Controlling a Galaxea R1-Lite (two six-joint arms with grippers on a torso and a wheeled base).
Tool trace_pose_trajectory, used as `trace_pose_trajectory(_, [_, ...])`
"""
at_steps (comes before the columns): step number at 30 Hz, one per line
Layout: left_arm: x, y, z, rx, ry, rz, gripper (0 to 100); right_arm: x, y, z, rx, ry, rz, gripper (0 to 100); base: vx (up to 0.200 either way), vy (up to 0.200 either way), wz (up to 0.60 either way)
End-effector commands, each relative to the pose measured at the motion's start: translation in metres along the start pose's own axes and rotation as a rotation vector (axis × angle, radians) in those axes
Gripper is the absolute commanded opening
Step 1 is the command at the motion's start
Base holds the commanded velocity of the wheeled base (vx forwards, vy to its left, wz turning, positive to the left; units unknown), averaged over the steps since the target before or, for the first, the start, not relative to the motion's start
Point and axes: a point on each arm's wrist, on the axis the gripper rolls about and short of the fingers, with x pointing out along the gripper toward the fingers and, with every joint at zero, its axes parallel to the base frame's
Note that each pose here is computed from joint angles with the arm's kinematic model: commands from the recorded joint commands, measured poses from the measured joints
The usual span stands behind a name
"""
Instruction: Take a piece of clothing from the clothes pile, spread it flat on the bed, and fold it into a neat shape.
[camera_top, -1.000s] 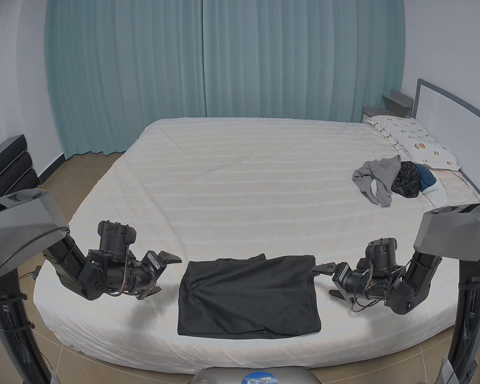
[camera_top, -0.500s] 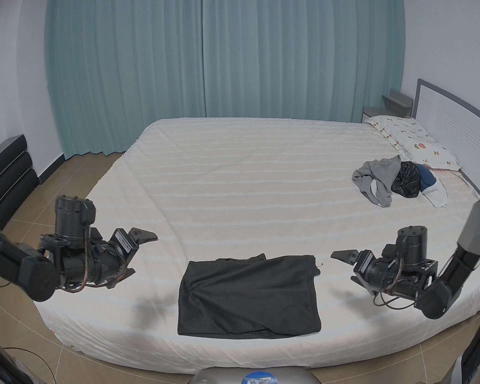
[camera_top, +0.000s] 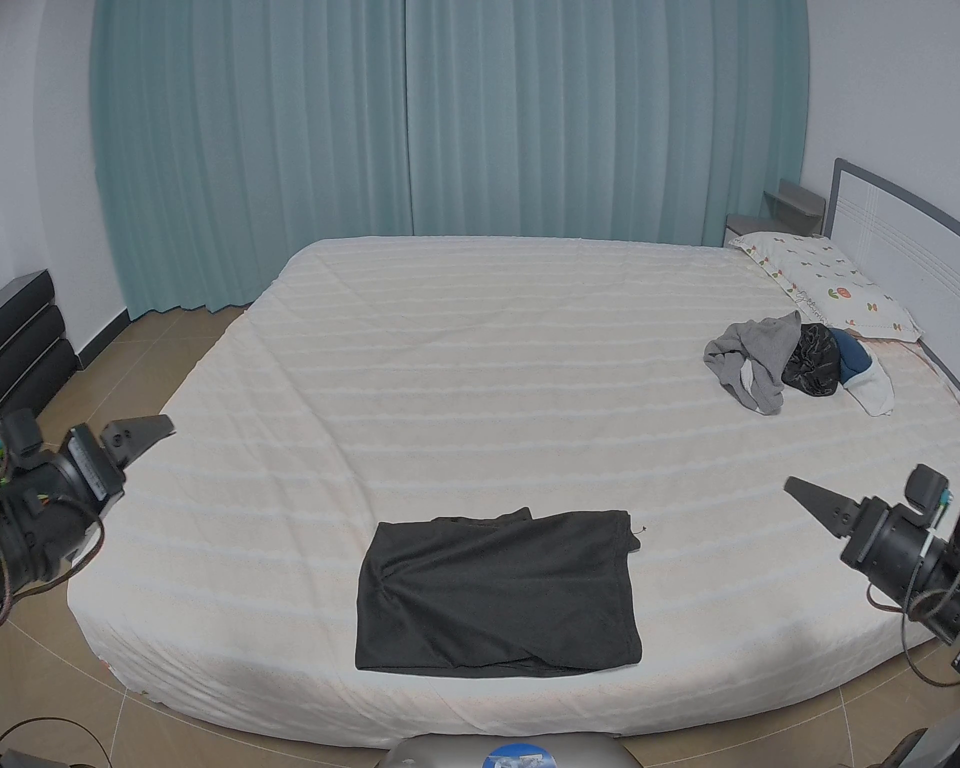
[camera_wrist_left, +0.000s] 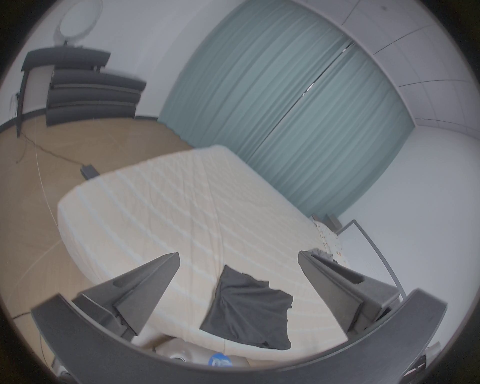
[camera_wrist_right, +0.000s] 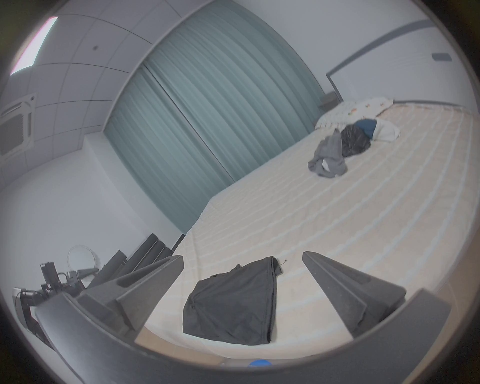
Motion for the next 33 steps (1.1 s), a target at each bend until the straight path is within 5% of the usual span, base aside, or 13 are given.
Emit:
trace_pose_trajectory(1, [-0.09, 0.033, -0.008, 0.083, -0.273, 0.027, 100, -0.1, -0.013, -0.016, -0.166, -0.161, 0.042, 100, 0.0, 0.0, 0.0])
trace_pose_trajectory(11, [-0.129, 0.079, -0.05, 0.174, -0.398, 0.126, 100, -0.137, -0.026, -0.037, -0.258, -0.079, -0.012, 100, 0.0, 0.0, 0.0])
trace_pose_trajectory(20, [-0.151, 0.106, -0.092, 0.459, -0.536, 0.294, 100, -0.15, -0.026, -0.038, -0.33, -0.217, -0.116, 100, 0.0, 0.0, 0.0])
trace_pose_trajectory(27, [-0.157, 0.111, -0.095, 0.503, -0.577, 0.263, 100, -0.167, -0.033, -0.055, -0.48, -0.256, -0.123, 100, 0.0, 0.0, 0.0])
trace_pose_trajectory(28, [-0.158, 0.11, -0.094, 0.5, -0.589, 0.278, 100, -0.167, -0.036, -0.059, -0.555, -0.248, -0.157, 100, 0.0, 0.0, 0.0])
trace_pose_trajectory(33, [-0.159, 0.109, -0.092, 0.479, -0.625, 0.289, 100, -0.167, -0.033, -0.055, -0.594, -0.306, -0.189, 100, 0.0, 0.0, 0.0])
